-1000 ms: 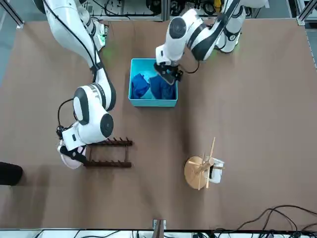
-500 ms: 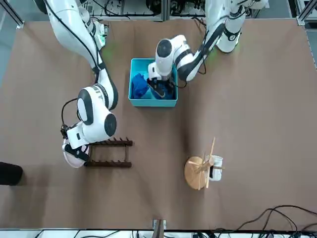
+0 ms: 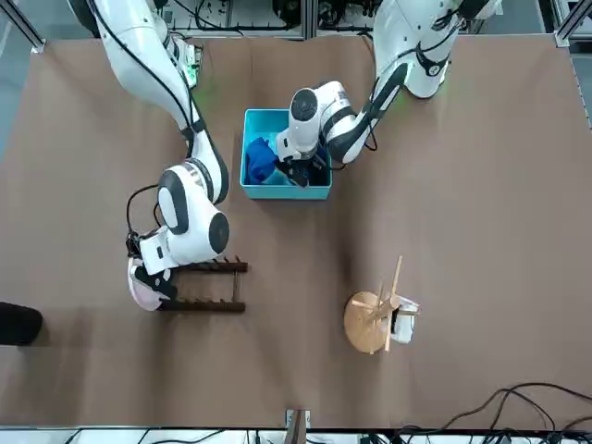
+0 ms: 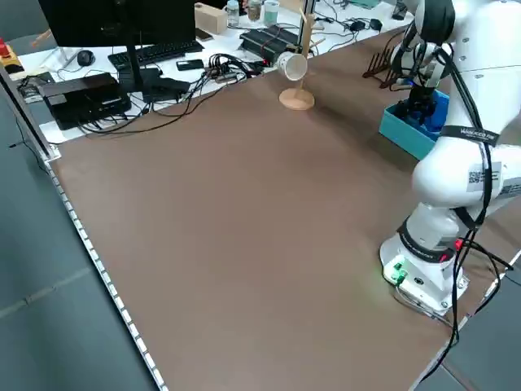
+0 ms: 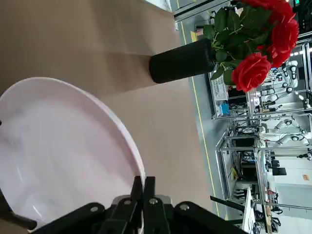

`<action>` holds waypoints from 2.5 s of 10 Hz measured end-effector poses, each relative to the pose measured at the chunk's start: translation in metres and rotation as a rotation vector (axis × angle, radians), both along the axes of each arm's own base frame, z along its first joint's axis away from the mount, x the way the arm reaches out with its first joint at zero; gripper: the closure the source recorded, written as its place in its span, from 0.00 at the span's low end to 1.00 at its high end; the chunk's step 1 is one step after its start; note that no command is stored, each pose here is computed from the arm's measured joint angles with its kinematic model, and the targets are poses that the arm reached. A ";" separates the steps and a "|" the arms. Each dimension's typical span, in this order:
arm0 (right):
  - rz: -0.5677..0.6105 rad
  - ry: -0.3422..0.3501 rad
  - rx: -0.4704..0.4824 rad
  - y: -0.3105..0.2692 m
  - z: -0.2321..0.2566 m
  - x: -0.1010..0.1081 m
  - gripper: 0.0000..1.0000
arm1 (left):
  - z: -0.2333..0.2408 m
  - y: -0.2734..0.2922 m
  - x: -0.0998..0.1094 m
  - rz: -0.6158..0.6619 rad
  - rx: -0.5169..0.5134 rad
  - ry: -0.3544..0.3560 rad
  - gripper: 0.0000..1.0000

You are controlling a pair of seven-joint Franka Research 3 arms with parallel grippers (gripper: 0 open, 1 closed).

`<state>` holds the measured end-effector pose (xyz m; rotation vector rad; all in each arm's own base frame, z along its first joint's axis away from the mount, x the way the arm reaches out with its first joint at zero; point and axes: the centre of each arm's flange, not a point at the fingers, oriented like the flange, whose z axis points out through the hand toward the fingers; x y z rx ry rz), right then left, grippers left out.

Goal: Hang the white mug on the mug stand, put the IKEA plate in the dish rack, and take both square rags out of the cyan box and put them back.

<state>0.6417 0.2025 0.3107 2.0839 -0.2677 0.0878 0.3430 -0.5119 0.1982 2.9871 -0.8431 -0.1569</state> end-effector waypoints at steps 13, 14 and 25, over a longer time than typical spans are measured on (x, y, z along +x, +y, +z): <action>-0.002 -0.054 0.038 0.015 0.020 0.006 0.00 | 0.031 -0.010 0.013 0.122 -0.001 -0.079 0.94; -0.023 -0.060 0.091 0.020 0.029 0.006 0.00 | 0.053 -0.009 0.014 0.136 0.001 -0.087 0.94; -0.073 0.049 1.065 -0.215 0.351 -0.079 0.00 | 0.261 0.187 0.140 0.283 0.100 -0.119 0.95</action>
